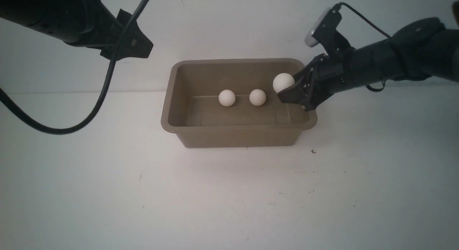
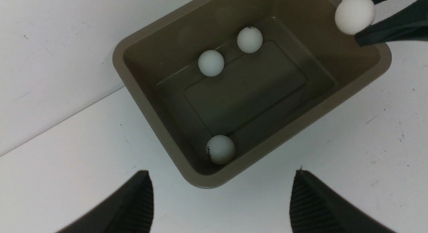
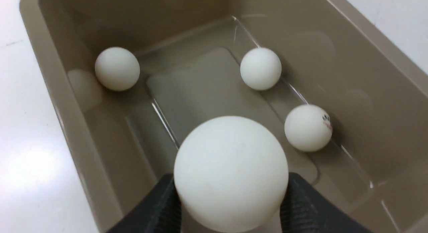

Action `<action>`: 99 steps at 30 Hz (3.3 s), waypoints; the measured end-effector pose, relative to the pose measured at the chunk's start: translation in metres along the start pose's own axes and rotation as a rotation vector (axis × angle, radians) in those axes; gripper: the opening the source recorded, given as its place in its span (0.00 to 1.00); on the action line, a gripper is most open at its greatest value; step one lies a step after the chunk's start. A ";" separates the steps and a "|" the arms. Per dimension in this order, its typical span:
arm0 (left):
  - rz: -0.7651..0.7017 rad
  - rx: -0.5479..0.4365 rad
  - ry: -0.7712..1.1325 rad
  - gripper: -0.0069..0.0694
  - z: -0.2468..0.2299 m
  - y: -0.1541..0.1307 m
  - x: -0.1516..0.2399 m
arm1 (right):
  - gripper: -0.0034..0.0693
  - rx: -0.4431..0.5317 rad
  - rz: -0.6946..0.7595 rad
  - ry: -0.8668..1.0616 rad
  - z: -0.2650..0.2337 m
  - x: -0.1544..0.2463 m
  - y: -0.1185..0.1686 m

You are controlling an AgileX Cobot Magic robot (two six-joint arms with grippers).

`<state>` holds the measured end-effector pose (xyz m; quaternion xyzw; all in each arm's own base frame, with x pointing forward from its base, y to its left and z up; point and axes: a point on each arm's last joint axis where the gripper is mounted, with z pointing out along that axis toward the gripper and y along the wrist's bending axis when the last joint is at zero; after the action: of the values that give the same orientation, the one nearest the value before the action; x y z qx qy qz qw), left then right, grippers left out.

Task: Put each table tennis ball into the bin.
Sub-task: Use the right arm to put the table tennis ball into the box, then use the right arm to clamp the table tennis ball closest to it

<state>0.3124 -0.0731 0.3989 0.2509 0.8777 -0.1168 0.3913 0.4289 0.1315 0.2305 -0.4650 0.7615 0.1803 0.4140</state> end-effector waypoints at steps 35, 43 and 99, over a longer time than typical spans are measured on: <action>-0.002 0.002 -0.002 0.73 0.000 0.000 0.000 | 0.76 0.052 0.164 -0.117 -0.079 0.060 -0.071; 0.001 0.003 -0.002 0.73 0.000 0.000 0.000 | 0.76 -0.080 0.264 -0.152 -0.076 0.084 -0.072; -0.012 0.018 -0.009 0.73 0.000 -0.002 -0.001 | 0.75 -0.005 -0.118 0.063 0.018 0.093 -0.048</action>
<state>0.3120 -0.0748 0.3995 0.2487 0.8762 -0.1283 0.3924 0.4569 0.0670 0.1508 -0.5156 0.7449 0.1426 0.3987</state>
